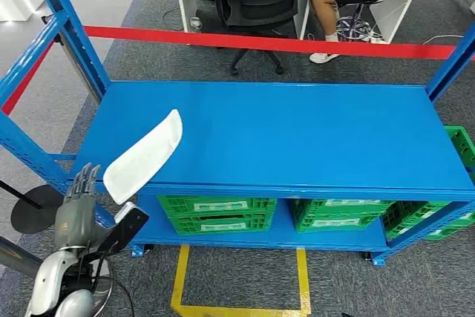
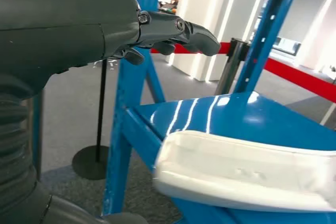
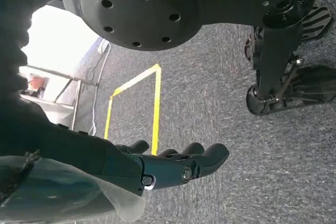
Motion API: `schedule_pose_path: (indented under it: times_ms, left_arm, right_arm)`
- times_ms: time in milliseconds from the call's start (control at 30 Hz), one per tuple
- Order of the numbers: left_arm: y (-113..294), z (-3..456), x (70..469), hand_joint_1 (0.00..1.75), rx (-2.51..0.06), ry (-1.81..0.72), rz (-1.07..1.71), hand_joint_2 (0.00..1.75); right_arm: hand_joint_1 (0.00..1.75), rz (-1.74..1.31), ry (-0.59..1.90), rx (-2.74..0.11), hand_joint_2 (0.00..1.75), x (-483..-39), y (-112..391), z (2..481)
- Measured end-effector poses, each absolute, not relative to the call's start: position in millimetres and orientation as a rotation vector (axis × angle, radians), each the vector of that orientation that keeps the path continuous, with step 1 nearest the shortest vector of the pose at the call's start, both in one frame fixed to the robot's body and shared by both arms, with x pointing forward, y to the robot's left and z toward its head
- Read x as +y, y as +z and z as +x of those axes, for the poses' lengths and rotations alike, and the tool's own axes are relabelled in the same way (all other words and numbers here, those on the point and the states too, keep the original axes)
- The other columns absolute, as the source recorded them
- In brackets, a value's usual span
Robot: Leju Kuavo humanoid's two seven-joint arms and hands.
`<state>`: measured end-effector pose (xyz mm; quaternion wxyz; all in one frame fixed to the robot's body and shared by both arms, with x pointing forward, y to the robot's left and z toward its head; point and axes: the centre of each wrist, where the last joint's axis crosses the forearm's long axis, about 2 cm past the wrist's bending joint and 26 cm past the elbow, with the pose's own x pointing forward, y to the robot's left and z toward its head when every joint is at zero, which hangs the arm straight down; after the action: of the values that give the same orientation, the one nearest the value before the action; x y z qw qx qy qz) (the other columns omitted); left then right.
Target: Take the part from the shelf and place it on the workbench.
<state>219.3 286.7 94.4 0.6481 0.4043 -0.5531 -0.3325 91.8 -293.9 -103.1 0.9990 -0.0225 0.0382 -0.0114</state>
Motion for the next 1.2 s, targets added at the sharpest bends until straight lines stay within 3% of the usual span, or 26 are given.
schedule_pose_path:
  times_ms: [1200]
  left_arm:
    - [70, 292, 271, 0.0, -1.114, -0.833, 0.812, 1.75]
  right_arm:
    - [0.0, -0.031, 0.051, 0.044, 1.75, -281, -99, 110]
